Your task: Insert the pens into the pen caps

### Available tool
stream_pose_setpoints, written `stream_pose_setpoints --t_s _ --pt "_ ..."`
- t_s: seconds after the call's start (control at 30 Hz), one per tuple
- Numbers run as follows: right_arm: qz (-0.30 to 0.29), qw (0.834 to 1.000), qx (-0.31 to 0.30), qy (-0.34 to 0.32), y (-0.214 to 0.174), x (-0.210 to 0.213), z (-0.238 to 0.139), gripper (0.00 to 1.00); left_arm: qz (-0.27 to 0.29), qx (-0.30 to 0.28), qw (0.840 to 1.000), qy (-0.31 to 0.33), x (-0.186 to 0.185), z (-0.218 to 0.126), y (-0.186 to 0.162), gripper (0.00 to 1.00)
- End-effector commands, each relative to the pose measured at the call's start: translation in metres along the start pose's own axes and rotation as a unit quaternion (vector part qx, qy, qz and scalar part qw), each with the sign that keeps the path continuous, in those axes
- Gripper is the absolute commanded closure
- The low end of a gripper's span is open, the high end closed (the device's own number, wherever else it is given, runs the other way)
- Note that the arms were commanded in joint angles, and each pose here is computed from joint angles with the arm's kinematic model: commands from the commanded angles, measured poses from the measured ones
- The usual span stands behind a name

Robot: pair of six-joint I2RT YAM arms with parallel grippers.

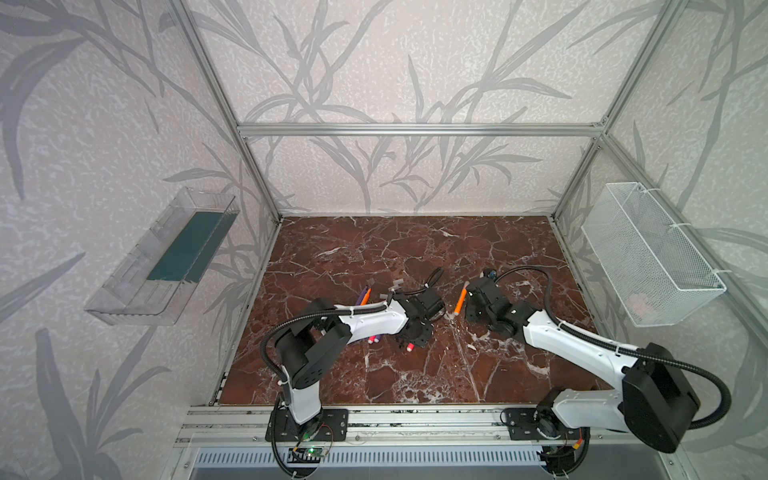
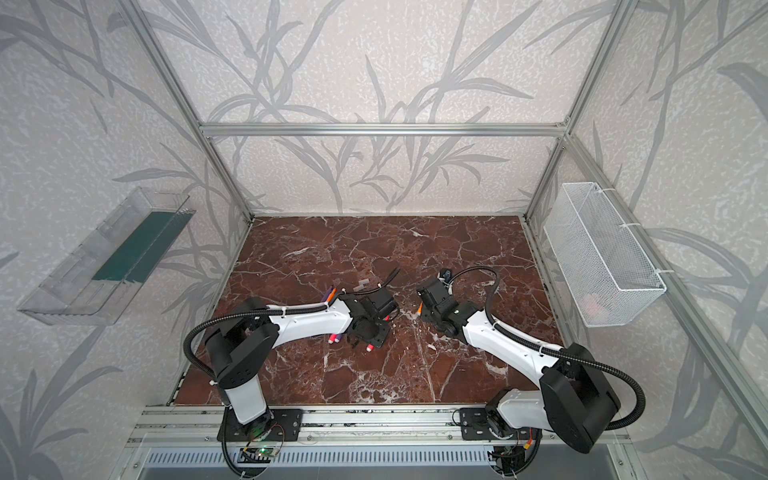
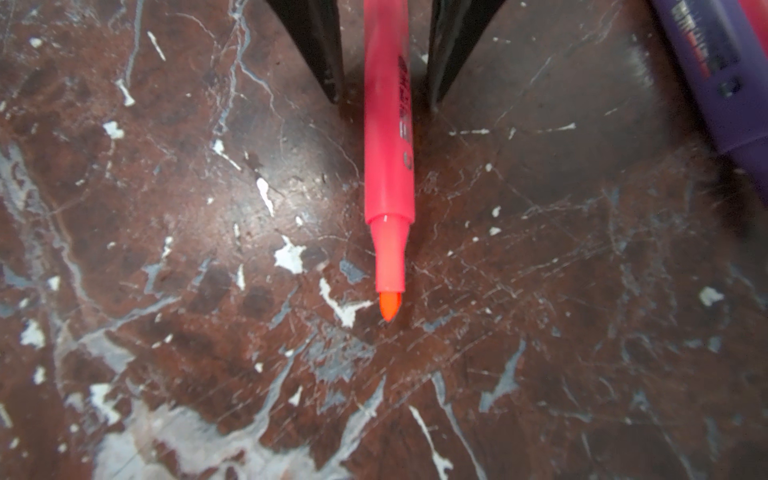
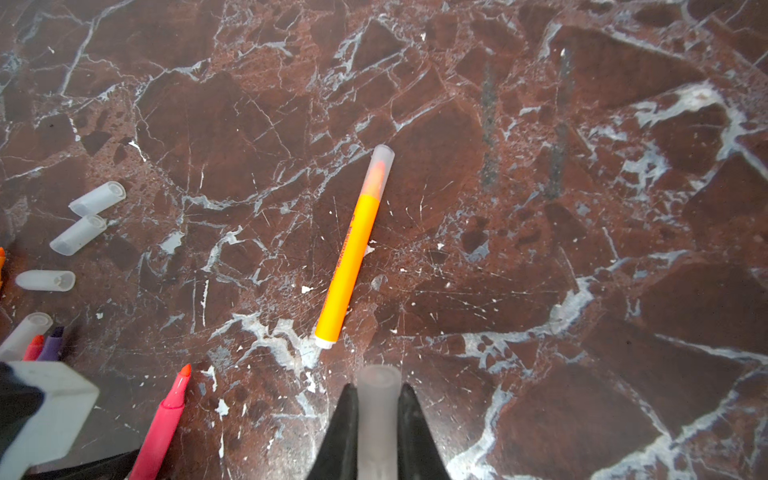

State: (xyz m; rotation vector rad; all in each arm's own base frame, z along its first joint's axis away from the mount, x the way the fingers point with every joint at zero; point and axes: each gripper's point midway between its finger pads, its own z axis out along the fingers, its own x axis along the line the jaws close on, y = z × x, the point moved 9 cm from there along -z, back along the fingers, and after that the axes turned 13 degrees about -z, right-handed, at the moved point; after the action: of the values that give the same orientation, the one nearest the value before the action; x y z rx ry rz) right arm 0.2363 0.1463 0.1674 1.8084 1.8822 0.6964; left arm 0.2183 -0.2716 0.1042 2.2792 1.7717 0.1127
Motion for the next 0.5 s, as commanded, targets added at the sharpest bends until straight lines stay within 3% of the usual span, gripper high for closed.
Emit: stream_pose_setpoints --t_s 0.0,0.33,0.47 --pt "0.009 1.0 -0.014 -0.009 0.002 -0.005 -0.005 1.0 0.013 0.009 1.0 0.024 0.0 0.007 -0.003 0.71" --pt "0.012 1.0 -0.021 -0.009 0.002 -0.007 -0.009 1.0 0.024 0.014 0.998 0.054 -0.004 0.018 -0.003 0.68" --pt "0.012 1.0 -0.022 -0.008 0.001 -0.008 -0.01 1.0 0.026 0.012 0.998 0.056 -0.005 0.018 -0.002 0.72"
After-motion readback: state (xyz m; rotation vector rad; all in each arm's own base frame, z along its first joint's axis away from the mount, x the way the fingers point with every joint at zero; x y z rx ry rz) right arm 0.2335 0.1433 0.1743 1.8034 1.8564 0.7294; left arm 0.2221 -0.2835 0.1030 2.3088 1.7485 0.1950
